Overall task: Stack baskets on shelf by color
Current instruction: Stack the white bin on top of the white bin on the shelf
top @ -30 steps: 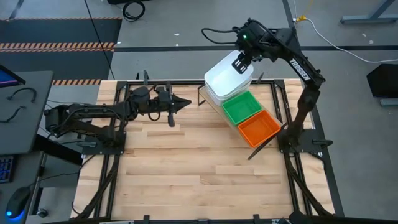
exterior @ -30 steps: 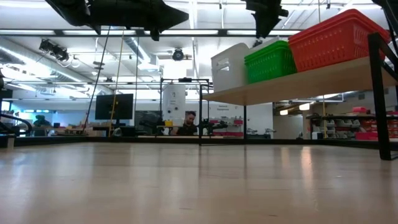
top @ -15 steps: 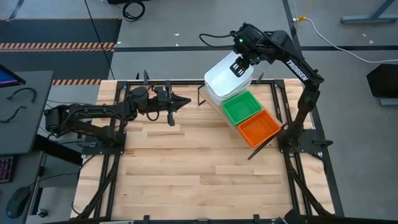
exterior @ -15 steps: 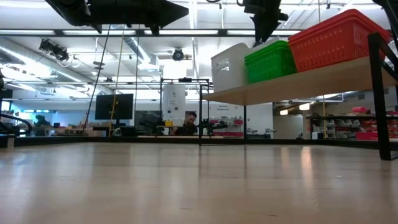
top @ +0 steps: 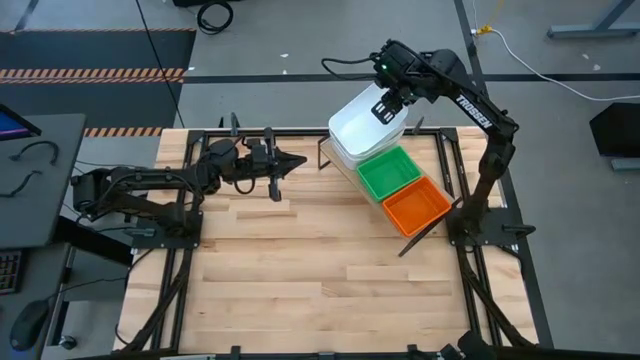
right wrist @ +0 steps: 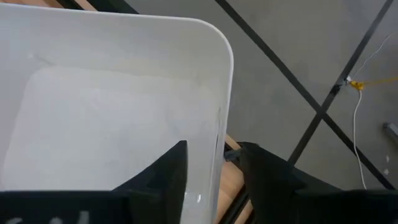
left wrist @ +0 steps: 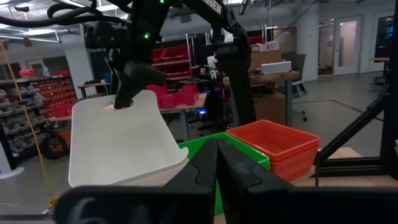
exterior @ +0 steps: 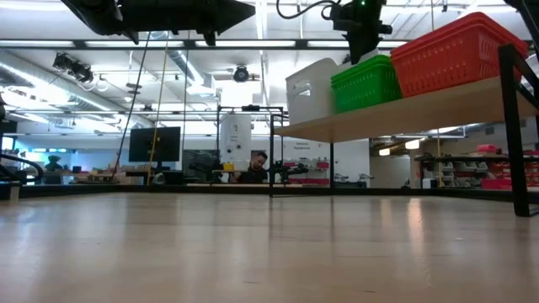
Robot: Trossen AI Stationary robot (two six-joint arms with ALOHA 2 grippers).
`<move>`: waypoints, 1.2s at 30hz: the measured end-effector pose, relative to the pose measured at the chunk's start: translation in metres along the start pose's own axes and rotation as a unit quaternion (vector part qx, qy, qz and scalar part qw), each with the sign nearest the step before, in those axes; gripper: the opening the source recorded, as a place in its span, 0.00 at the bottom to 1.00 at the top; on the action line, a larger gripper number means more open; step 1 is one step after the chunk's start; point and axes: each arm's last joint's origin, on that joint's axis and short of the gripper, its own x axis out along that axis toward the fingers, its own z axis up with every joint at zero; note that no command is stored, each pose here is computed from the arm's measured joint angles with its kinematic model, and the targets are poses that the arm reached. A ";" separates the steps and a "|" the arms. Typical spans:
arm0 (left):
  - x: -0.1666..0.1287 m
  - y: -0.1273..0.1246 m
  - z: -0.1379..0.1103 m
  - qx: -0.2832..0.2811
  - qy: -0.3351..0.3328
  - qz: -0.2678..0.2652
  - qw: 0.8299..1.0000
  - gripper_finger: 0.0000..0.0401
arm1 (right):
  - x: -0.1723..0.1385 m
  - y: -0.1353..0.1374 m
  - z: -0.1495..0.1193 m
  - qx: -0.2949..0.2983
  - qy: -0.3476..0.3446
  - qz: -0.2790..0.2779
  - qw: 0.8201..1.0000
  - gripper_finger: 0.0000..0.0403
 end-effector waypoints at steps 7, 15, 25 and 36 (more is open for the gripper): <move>0.000 0.000 0.000 0.000 -0.001 0.000 1.000 0.06 | 0.000 0.000 0.000 -0.001 0.000 0.000 1.000 0.16; 0.000 0.000 0.000 0.000 -0.001 0.000 1.000 0.03 | 0.002 -0.005 0.001 0.007 0.004 0.025 1.000 0.04; 0.000 0.000 0.000 -0.001 -0.001 0.000 1.000 0.05 | 0.007 -0.027 0.001 0.079 0.009 0.099 0.992 0.01; 0.000 0.000 0.000 -0.001 -0.002 0.000 1.000 0.03 | 0.010 -0.026 0.001 0.112 0.022 0.100 0.988 0.01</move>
